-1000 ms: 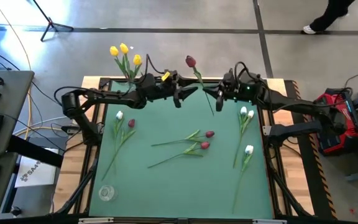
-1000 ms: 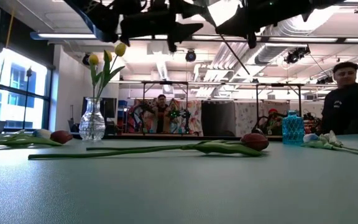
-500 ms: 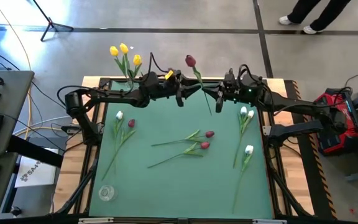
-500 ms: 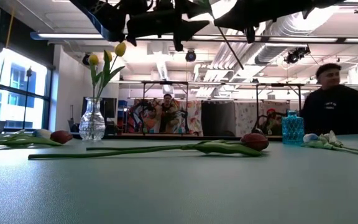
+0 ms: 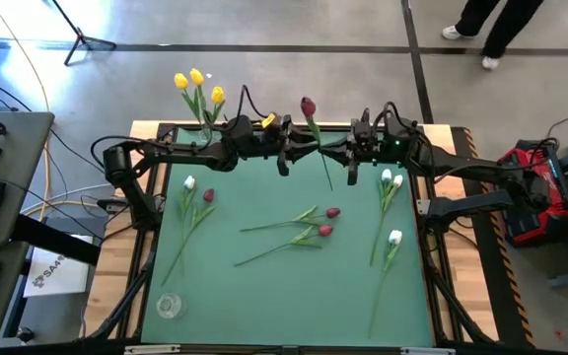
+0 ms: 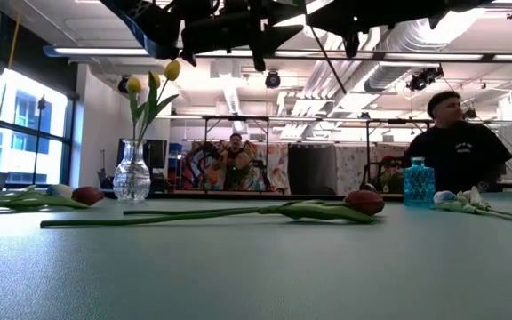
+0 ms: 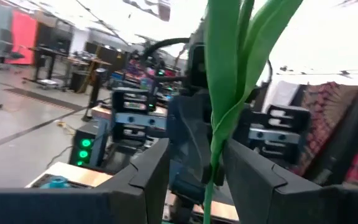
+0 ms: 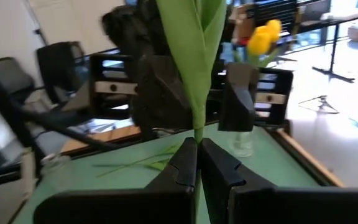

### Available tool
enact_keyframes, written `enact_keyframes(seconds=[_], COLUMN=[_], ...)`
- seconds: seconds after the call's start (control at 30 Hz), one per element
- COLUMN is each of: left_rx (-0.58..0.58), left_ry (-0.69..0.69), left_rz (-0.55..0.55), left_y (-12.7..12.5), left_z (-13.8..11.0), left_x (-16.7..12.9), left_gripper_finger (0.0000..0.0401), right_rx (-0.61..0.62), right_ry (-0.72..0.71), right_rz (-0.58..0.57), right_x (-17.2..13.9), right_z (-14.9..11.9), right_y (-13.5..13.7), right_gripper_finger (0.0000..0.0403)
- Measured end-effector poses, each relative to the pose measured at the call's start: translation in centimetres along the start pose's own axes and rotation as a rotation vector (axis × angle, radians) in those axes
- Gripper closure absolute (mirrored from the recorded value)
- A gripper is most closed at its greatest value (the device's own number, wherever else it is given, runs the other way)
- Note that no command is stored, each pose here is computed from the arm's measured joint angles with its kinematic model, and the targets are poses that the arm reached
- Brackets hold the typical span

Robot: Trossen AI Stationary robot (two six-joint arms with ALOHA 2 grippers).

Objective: Sort flowers into vase by color
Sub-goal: Put the top right red tulip into the blue vase

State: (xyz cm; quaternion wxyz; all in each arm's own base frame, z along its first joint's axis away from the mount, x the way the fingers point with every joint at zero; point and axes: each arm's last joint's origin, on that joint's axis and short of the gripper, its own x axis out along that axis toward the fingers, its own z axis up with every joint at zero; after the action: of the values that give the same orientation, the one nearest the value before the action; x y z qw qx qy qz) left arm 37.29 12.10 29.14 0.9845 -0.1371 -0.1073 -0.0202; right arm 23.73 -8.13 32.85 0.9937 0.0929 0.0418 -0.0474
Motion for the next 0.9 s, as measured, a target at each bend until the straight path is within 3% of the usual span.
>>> enact_keyframes(seconds=[0.43, 0.9], left_rx=[0.008, 0.005], left_ry=[0.031, 0.036], left_rz=[-0.106, -0.109], left_y=[-0.90, -0.91], left_z=[-0.28, -0.32], left_x=[0.19, 0.19], left_gripper_finger=[0.0275, 0.0388], right_rx=[0.027, 0.063], right_ry=[0.007, 0.048], right_rz=[0.035, 0.077], right_x=[0.01, 0.05], right_z=[-0.03, -0.38], right_y=[0.11, 0.36], right_gripper_finger=[0.0403, 0.0403])
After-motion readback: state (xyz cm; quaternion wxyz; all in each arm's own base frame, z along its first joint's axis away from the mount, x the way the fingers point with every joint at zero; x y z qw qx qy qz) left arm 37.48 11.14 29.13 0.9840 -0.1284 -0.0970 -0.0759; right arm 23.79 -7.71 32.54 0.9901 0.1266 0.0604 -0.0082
